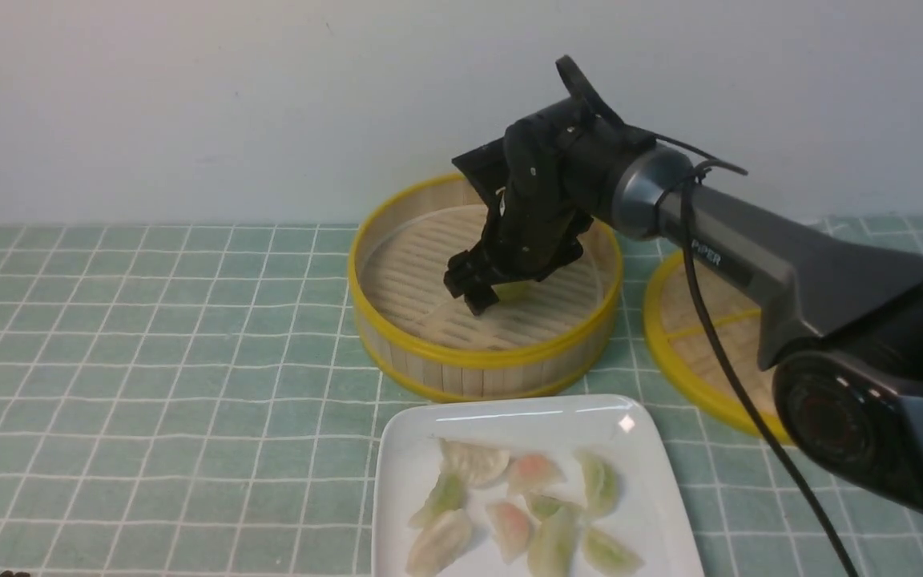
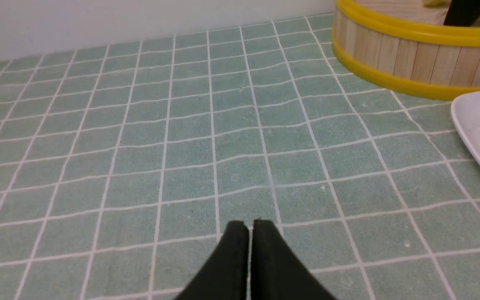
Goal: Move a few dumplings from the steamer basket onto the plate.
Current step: Use the right arm to grab a dumpling from inside the steamer, then use the right arm to put the dumpling into the plate
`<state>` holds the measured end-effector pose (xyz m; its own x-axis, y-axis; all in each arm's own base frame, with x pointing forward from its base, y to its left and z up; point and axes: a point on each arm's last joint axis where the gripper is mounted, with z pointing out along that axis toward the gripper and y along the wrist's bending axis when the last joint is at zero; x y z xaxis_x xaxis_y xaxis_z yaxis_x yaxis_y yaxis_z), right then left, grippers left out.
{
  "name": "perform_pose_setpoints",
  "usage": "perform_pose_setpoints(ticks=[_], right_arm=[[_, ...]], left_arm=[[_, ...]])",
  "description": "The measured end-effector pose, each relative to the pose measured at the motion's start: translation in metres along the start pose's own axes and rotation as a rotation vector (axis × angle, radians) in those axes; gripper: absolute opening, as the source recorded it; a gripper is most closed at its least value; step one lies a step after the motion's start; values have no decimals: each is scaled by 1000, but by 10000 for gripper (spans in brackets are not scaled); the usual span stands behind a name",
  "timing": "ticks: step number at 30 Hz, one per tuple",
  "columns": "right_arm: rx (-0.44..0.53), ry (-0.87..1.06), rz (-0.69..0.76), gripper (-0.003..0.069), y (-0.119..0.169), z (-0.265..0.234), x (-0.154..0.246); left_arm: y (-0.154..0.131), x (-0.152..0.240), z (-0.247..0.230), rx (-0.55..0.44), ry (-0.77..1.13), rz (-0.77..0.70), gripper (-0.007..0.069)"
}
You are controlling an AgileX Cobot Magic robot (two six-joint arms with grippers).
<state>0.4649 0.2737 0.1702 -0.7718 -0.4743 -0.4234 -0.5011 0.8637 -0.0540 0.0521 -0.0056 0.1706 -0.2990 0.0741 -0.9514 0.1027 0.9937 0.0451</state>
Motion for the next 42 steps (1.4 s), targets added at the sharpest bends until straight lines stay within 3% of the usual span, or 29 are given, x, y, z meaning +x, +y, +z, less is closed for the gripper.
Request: perform_pose_setpoints(ticks=[2, 3, 5, 11, 14, 19, 23, 27, 31, 42], right_arm=[[3, -13, 2, 484, 0, 0, -1], [3, -13, 2, 468, 0, 0, -1], [15, -14, -2, 334, -2, -3, -3], [62, 23, -9, 342, -9, -32, -7], [58, -54, -2, 342, -12, -82, -17], [-17, -95, 14, 342, -9, -147, -6], [-130, 4, 36, 342, 0, -175, 38], [-223, 152, 21, 342, 17, -174, 93], [-248, 192, -31, 342, 37, -161, 128], [-195, 187, -41, 342, 39, -98, 133]], left_arm=[[0, 0, 0, 0, 0, 0, -6], [0, 0, 0, 0, 0, 0, -6], [0, 0, 0, 0, 0, 0, -6], [0, 0, 0, 0, 0, 0, -6], [0, 0, 0, 0, 0, 0, -6], [0, 0, 0, 0, 0, 0, -6], [0, 0, 0, 0, 0, 0, -6], [0, 0, 0, 0, 0, 0, -6], [0, 0, 0, 0, 0, 0, -6], [0, 0, 0, 0, 0, 0, -6]])
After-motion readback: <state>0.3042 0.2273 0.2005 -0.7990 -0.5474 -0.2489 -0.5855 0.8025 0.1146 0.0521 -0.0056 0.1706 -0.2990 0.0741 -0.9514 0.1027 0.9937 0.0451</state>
